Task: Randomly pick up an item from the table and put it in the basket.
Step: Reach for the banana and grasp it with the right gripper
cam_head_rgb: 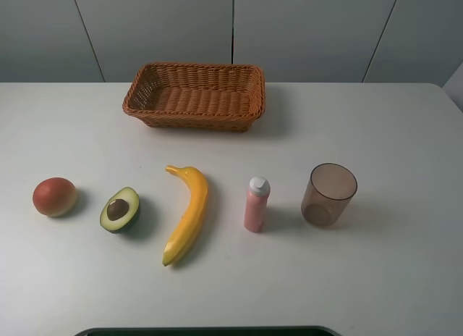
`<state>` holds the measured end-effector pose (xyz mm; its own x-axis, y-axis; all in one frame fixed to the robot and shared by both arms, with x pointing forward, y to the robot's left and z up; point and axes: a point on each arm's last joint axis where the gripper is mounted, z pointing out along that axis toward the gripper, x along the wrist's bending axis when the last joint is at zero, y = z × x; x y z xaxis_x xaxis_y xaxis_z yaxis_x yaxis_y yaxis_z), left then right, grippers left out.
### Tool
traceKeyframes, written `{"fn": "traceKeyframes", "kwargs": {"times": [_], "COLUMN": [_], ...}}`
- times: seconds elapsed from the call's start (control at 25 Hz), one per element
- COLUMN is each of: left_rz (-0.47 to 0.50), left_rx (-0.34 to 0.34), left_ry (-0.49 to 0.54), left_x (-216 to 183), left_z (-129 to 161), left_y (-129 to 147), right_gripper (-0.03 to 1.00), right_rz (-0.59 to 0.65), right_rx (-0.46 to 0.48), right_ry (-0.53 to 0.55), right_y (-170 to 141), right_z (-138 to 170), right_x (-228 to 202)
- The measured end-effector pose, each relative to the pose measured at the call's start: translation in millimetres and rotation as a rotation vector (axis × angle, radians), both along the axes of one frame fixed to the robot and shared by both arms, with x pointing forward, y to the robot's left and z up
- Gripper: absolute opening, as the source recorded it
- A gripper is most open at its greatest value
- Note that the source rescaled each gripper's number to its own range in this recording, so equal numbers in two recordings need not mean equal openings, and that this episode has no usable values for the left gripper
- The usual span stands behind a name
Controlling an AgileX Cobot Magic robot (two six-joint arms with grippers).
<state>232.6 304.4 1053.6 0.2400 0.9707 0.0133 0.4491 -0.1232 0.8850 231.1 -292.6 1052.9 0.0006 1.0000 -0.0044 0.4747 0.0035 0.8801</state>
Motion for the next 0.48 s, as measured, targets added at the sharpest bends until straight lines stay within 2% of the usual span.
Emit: {"fn": "traceKeyframes", "kwargs": {"times": [0.48], "left_rz": [0.0], "left_rx": [0.0], "left_ry": [0.0], "left_x": [0.0], "left_z": [0.0], "left_y": [0.0], "right_gripper": [1.0], "right_rz": [0.0], "right_rx": [0.0], "right_ry": [0.0], "right_y": [0.0], "right_z": [0.0], "right_x": [0.0]}}
